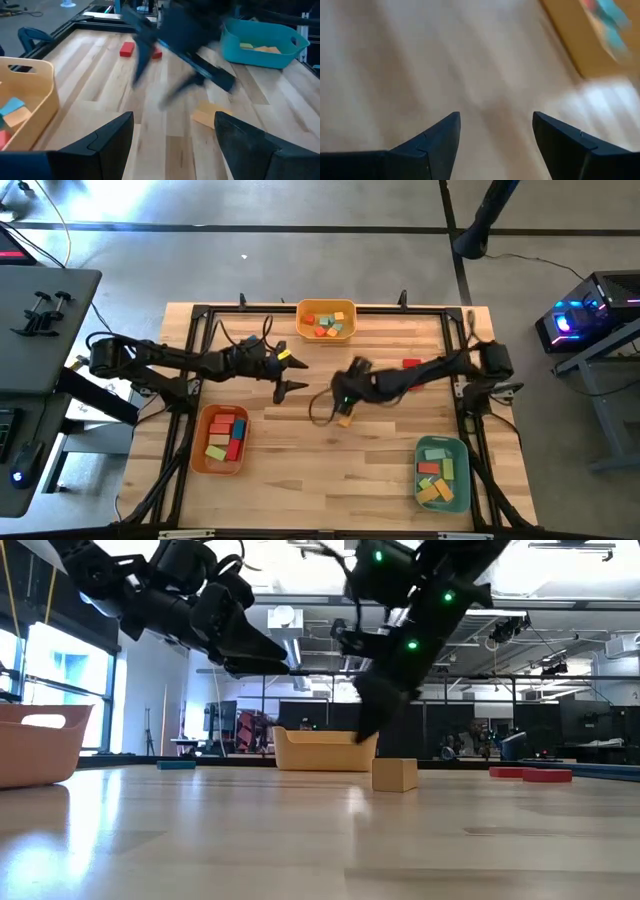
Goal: Sort blocks by size
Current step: Put the thin red block into the green bin
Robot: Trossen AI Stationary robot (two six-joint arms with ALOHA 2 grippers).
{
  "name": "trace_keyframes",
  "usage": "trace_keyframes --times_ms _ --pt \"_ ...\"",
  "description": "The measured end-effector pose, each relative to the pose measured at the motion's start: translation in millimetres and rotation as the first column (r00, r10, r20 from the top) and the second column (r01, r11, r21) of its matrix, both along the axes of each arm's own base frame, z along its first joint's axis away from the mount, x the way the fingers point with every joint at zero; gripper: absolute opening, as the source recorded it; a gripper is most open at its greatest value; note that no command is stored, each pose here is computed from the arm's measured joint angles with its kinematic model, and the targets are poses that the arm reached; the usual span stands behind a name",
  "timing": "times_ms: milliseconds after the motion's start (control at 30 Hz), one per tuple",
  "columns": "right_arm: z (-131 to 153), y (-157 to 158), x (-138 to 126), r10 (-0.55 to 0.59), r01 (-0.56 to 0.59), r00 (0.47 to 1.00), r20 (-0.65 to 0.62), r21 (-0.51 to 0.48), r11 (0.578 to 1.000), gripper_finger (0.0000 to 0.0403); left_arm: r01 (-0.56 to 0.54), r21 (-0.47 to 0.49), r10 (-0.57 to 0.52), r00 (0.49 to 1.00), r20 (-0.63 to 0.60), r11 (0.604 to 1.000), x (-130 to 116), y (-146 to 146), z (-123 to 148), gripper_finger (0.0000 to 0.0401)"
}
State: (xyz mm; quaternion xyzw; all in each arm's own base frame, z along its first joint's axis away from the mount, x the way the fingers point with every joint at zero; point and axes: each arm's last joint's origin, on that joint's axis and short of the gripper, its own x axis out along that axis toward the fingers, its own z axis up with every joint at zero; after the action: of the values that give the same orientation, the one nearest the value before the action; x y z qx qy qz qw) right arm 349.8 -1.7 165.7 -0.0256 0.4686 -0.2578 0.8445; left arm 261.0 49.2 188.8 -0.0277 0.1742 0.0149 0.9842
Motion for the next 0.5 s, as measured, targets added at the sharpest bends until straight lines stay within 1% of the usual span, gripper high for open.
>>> trace_keyframes --times_ms 100,167,200,233,267,333,367,433,500 --pt "14.5 -22.3 -25.8 -0.118 0.125 0.985 -0.124 0.053 0.991 0.0245 -0.029 0.031 0.029 1.0 -0.003 0.999 1.1 -4.9 0.0 0.0264" --pt "22.8 -35.7 -44.0 -0.202 0.231 0.958 -0.204 0.131 0.964 0.0245 -0.05 0.059 0.051 0.999 -0.006 0.997 1.5 -6.7 -0.1 0.0264" --pt "25.6 -41.9 -53.2 -0.25 0.298 0.936 -0.25 0.18 0.937 0.0245 -0.058 0.066 0.059 0.998 -0.006 0.996 1.6 -7.1 0.0 0.0264" --pt "27.8 -47.7 -61.9 -0.304 0.374 0.906 -0.294 0.223 0.9 0.0245 -0.066 0.073 0.066 0.998 -0.007 0.995 1.6 -7.4 -0.1 0.0264" --pt "29.8 -53.1 -70.4 -0.358 0.453 0.869 -0.342 0.256 0.854 0.0245 -0.071 0.075 0.072 0.997 -0.007 0.995 1.6 -7.2 -0.1 0.0264" --pt "31.0 -60.9 -86.3 -0.448 0.592 0.772 -0.452 0.254 0.765 0.0245 -0.076 0.076 0.077 0.997 -0.007 0.994 1.5 -6.3 -0.1 0.0264" --pt "31.6 -64.1 -92.6 -0.48 0.642 0.726 -0.493 0.233 0.731 0.0245 -0.079 0.079 0.08 0.997 -0.008 0.994 1.3 -5.5 -0.1 0.0264" --pt "32.9 -68.3 -102.0 -0.509 0.701 0.657 -0.556 0.2 0.685 0.0245 -0.081 0.079 0.082 0.997 -0.013 0.994 1.1 -5.1 -0.6 0.0264" --pt "33.4 -71.6 -106.0 -0.514 0.723 0.629 -0.584 0.196 0.663 0.0245 -0.081 0.073 0.084 0.996 -0.031 0.994 0.5 -5.1 -2.2 0.0264"
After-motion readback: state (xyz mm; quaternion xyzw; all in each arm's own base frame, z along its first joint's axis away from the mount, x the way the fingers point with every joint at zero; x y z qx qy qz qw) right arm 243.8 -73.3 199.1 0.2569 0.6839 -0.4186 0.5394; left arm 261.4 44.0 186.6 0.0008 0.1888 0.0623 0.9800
